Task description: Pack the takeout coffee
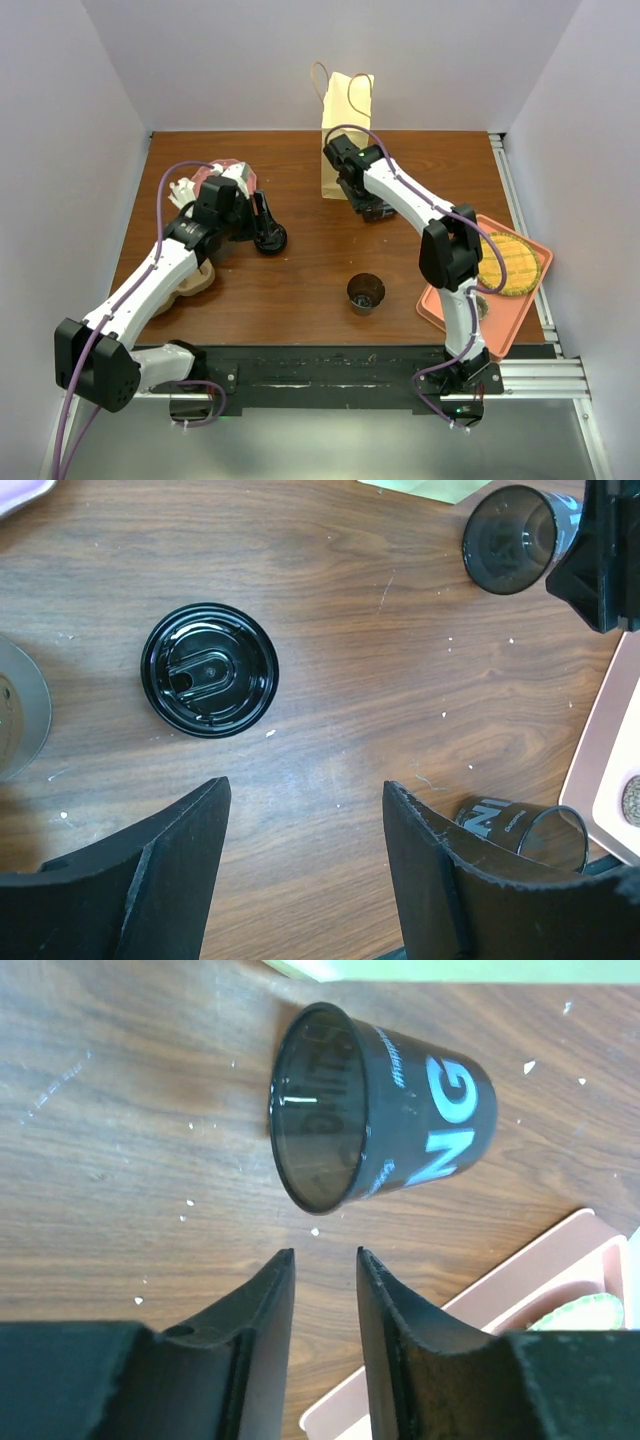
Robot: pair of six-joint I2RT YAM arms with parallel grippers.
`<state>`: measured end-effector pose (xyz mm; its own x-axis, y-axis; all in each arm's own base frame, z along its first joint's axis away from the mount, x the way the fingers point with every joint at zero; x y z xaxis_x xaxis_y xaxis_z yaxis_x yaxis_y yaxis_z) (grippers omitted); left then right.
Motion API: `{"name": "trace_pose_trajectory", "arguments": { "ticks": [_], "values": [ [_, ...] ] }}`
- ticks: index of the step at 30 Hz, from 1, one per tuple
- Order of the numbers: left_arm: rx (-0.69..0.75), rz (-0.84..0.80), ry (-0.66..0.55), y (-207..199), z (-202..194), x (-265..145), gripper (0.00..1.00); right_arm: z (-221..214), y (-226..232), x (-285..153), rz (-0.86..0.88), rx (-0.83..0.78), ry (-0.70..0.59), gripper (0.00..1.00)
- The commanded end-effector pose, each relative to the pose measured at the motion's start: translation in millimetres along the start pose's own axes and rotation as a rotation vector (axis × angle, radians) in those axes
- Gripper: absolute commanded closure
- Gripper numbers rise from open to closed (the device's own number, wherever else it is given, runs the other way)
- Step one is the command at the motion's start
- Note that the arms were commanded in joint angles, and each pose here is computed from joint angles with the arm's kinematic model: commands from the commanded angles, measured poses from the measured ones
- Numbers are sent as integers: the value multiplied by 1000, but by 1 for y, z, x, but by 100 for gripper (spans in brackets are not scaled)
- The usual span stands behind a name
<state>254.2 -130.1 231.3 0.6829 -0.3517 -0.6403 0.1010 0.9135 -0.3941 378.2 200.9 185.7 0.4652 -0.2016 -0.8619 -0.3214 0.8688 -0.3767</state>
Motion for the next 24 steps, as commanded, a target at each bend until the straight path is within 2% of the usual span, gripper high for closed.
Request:
{"name": "trace_pose_trajectory", "arguments": {
  "ticks": [1,2,5,8,15,19,21,24],
  "values": [
    [31,-34,-59,-9,18,-8,33,1,-23,-33,-80,116,-116,62],
    [29,-33,-58,-8,17,-7,33,-7,-23,-31,-102,118,-116,55],
    [22,-41,-49,-7,13,-5,33,-5,-26,-22,-206,199,-149,43],
    [21,-42,-31,-6,7,-5,33,3,-22,-13,-269,270,-178,38],
    [37,-13,13,-2,-8,-4,33,20,0,20,-292,349,-234,36],
    [45,-12,26,-2,-12,-2,33,21,10,39,-301,383,-221,36],
    [49,-10,26,-2,-12,-2,33,16,8,42,-363,389,-203,36],
    [52,-7,25,-2,-12,-2,33,11,5,44,-409,405,-202,46]
  ]
}}
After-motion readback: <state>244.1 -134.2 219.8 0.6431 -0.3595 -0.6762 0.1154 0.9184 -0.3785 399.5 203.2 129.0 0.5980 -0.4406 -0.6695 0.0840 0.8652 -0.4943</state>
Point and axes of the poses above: each gripper's point midway between its finger pads, its own x axis out along the fingers, its own y axis along the line the jaws close on, z = x × y, the point moved 8 cm from there along -x, back along the fingers, and after that the axes turned 1 degree about x, right-handed, at the moved point
